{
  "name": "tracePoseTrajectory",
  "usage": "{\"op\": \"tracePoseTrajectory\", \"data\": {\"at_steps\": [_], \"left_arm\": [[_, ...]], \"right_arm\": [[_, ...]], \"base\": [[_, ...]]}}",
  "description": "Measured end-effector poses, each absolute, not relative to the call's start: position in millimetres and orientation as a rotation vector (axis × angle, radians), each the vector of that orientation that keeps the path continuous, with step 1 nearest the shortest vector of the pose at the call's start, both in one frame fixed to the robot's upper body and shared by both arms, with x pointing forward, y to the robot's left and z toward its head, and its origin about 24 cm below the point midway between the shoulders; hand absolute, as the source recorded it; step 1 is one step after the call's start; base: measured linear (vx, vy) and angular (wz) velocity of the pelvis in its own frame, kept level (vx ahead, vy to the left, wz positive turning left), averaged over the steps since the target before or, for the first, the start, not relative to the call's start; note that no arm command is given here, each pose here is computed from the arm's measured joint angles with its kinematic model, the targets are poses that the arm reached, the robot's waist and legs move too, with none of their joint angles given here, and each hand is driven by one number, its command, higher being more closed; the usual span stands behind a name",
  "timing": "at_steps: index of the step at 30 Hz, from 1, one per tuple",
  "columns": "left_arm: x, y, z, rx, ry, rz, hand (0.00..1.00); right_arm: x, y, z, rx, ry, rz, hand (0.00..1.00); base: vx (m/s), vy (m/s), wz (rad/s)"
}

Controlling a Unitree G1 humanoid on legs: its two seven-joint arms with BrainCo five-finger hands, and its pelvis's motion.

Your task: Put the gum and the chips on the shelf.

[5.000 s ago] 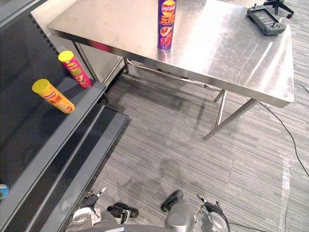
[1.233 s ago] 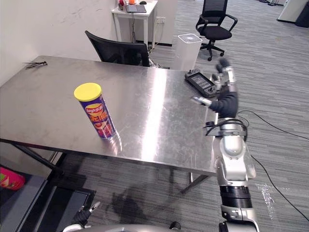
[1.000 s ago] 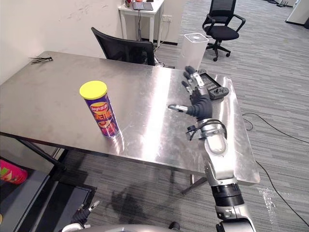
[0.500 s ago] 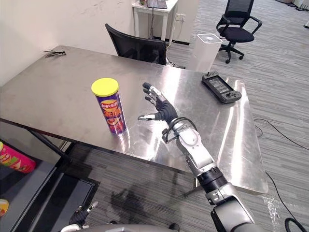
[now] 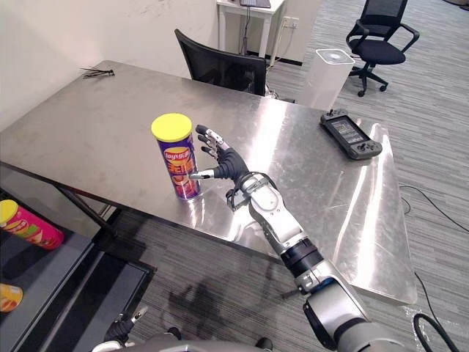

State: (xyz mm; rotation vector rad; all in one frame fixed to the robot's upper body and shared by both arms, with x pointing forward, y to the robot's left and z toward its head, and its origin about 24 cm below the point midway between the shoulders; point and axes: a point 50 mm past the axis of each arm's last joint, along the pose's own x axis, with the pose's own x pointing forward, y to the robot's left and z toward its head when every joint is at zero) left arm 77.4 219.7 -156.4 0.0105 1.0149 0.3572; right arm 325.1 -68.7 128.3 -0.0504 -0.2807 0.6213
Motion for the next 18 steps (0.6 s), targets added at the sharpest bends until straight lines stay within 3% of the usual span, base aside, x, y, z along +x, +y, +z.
{"op": "tracePoseTrajectory", "data": {"at_steps": [18], "left_arm": [[78.2,220.9,-155.8,0.012,1.012,0.367,0.0]], "right_arm": [[338.4,-47.7,129.6,-0.114,-0.251,0.638,0.0]], "base": [[0.0,0.008,0.06]]}}
